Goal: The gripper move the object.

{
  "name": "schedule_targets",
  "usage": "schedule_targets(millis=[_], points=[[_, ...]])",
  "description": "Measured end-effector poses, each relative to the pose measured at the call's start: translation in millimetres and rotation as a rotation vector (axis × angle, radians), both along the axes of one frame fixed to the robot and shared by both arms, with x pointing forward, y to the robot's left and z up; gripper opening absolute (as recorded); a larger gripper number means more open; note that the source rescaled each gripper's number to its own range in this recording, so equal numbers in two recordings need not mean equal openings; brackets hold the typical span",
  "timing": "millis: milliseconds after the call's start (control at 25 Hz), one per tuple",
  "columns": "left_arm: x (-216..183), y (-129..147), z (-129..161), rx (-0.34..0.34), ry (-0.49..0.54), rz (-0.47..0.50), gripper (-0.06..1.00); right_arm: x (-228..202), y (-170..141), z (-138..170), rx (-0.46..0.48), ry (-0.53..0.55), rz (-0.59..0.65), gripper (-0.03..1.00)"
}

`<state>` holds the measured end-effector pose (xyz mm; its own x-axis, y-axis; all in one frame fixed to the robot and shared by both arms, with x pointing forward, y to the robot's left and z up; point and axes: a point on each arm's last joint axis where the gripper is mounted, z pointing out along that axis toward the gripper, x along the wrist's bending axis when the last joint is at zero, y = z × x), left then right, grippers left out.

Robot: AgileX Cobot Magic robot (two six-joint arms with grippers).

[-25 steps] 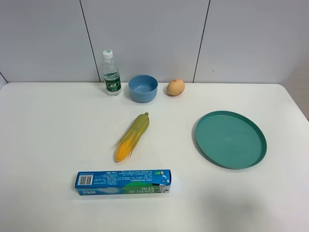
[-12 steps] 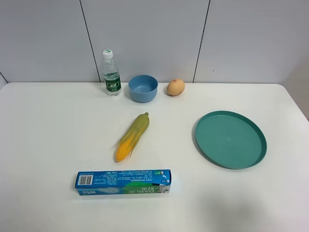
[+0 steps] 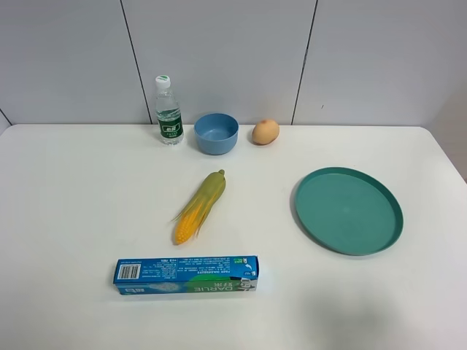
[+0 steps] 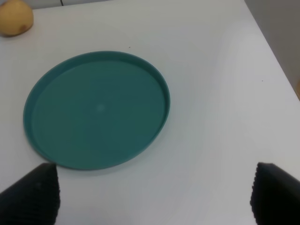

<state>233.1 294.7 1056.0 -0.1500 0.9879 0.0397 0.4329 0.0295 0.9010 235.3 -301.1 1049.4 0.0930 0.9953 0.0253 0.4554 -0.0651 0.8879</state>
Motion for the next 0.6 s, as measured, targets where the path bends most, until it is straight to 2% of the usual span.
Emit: schedule_targets(millis=[600], points=[[0.0,0.0,0.0,0.0,0.0,0.0,1.0,0.0,0.0,0.0,0.0,0.0,0.0,0.8]])
